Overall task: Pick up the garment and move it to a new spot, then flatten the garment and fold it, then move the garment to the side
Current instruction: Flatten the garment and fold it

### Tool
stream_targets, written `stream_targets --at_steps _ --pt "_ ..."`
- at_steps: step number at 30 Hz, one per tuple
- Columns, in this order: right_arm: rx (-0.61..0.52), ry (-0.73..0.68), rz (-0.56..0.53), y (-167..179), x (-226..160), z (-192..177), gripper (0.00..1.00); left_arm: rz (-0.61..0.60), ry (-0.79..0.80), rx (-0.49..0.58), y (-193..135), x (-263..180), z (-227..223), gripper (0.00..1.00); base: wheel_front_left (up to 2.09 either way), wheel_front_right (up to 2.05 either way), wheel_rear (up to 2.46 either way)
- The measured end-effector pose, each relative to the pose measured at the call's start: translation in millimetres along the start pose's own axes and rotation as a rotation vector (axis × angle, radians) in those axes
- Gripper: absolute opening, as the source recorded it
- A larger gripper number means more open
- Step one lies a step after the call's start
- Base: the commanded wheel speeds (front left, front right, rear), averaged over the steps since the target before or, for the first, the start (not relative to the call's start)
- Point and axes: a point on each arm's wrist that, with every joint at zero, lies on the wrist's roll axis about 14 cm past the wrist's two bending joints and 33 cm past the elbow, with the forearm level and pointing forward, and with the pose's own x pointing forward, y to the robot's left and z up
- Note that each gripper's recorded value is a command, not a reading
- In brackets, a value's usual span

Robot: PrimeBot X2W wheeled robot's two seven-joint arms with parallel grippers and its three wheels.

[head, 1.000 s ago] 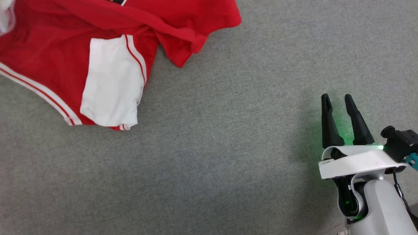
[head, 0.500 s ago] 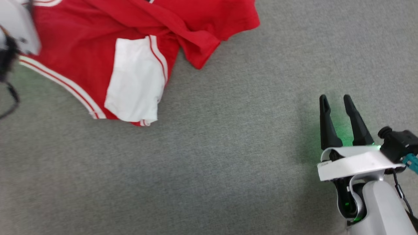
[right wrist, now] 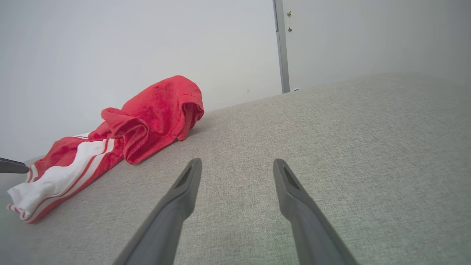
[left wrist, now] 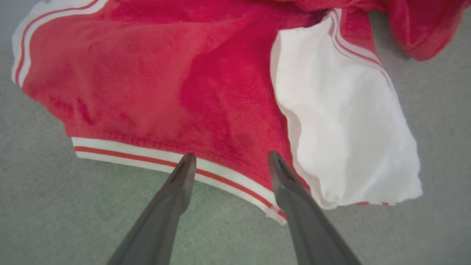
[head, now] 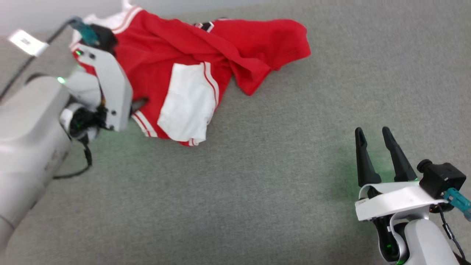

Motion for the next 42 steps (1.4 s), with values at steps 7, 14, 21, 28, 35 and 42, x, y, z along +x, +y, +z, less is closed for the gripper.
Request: stream_targets --at_steps 7,14,21,28,35,42 --pt "0.003 -0.014 0.028 10 0 5 1.0 -0.141 0.042 -0.041 -39 -21 -6 1.0 0.0 0.0 0.0" --pt "0.008 0.001 -0.008 -2 -1 -1 1.0 -0.195 0.097 -0.064 -61 -8 -19 1.0 0.0 0.0 0.0" --pt "0.009 0.004 -0.033 -12 0 -2 1.0 -0.216 0.109 -0.078 -69 9 -25 0.0 0.0 0.0 0.0" --pt "0.016 0.005 -0.053 -19 -1 -3 1.0 -0.359 -0.021 -0.048 -113 8 10 0.0 0.0 0.0 0.0" --pt "0.036 -0.008 -0.074 -26 2 1 1.0 -0.565 -0.009 0.119 -199 9 27 0.0 0.0 0.0 0.0" --pt "0.037 -0.016 -0.125 -44 -2 5 1.0 -0.703 0.061 0.253 -270 24 15 0.0 0.0 0.0 0.0"
